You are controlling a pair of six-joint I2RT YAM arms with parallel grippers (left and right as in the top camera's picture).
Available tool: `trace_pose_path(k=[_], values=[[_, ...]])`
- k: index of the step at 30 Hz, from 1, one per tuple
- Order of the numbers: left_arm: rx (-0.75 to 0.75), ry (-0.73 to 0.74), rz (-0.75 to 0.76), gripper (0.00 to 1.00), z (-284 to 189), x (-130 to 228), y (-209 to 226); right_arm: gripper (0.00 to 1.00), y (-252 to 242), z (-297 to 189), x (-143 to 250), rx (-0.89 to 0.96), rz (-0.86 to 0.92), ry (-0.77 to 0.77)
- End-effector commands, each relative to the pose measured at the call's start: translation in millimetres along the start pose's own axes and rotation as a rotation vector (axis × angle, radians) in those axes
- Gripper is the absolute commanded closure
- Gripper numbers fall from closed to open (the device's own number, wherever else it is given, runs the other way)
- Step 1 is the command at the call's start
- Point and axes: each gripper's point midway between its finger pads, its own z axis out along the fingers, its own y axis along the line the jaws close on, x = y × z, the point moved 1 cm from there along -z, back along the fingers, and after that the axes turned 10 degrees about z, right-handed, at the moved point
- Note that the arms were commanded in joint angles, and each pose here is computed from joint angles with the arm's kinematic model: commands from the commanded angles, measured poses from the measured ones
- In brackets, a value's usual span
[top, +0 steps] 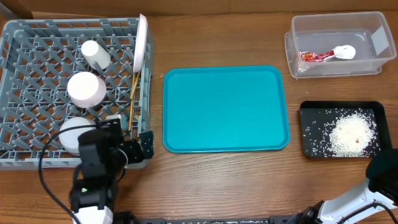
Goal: Sort waste into correct bins and load items into the dishwasher
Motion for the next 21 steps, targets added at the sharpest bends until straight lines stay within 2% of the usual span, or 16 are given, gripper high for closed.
trace_pose_path(k=[1,11,18,21], values=[[0.084,-0.091,0.105,0.00,11,10,-15,0.00,0,-2,-3,0.001,0.002,-0.016],[-0.037,-0.407,0.189,0.00,13,17,4,0.00,0,-2,-3,0.001,0.002,-0.016],[-0.110,-0.524,0.211,0.00,-6,-1,5,0.00,0,-2,-3,0.002,0.002,-0.017],[-0.138,-0.527,0.214,0.00,-8,2,6,0.00,0,-2,-3,0.001,0.002,-0.016]])
